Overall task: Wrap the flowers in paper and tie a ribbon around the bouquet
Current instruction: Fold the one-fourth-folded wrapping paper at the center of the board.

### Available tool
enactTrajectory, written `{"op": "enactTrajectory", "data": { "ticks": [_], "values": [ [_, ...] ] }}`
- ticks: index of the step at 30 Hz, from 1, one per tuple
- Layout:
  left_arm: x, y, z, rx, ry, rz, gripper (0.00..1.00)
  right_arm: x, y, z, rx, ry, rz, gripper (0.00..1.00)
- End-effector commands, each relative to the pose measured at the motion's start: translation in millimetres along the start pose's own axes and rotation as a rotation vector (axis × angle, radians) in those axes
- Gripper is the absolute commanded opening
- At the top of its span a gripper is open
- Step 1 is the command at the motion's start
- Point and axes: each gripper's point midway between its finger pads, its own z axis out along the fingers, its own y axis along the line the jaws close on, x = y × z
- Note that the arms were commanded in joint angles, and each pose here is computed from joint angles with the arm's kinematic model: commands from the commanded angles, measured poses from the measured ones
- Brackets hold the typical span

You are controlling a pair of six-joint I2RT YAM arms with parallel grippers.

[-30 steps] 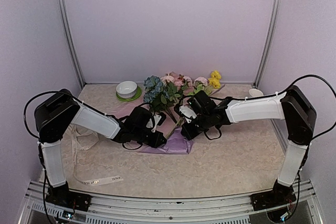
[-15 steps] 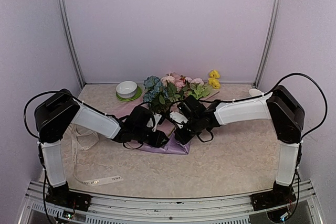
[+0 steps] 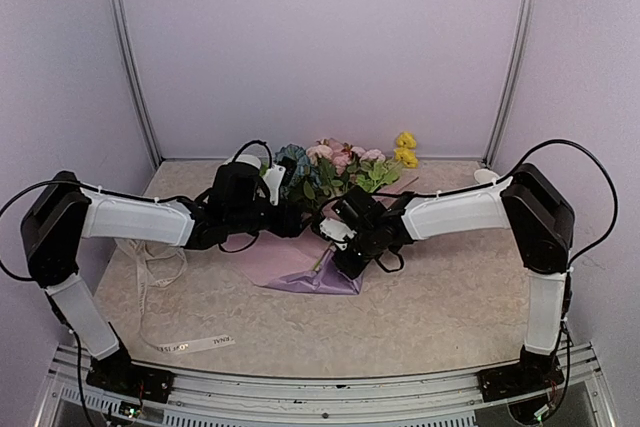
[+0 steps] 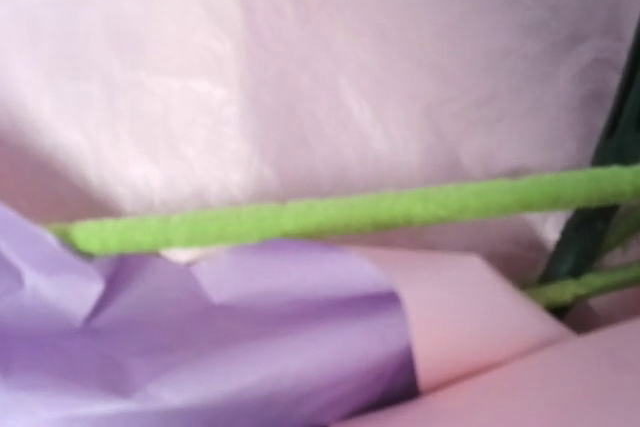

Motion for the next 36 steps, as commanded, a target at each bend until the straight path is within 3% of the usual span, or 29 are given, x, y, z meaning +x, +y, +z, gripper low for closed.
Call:
{"op": "enactTrajectory", "data": {
  "ticks": [1, 4, 10, 16, 20, 28, 32, 36],
  "values": [
    [-85.1, -28.2, -15.4, 0.090, -0.234, 0.084, 0.68, 13.3, 3.9, 7.5, 0.077, 0.063, -0.130, 0.00],
    [-102.0, -46.6, -6.1, 0.172, -0.235, 0.123, 0.75, 16.6, 4.0, 9.0, 0.105, 0.073, -0.184, 0.00],
    [-123.0, -57.9, 23.3, 0.195, -0.196, 0.160, 0.78, 23.8, 3.6, 13.7, 0.143, 0.102, -0.229, 0.00],
    [-96.5, -94.2, 72.4, 0.184, -0.035, 0.302, 0.84, 29.0, 8.6, 17.9, 0.162, 0.114, -0.279, 0.00],
    [-86.0, -117.1, 89.2, 0.163, -0.034, 0.389, 0.86, 31.8, 9.7, 18.8, 0.158, 0.121, -0.280, 0.00],
    [-67.1, -91.9, 141.3, -0.028, 0.031, 0.487, 0.86, 37.3, 7.7, 20.4, 0.165, 0.142, -0.276, 0.00],
    [-65.0, -64.6, 150.3, -0.204, 0.033, 0.503, 0.74, 37.8, 6.8, 19.8, 0.171, 0.147, -0.276, 0.00],
    [-91.7, -46.0, 135.3, -0.288, -0.047, 0.421, 0.37, 38.3, 9.3, 17.0, 0.155, 0.141, -0.267, 0.00]
  ]
}}
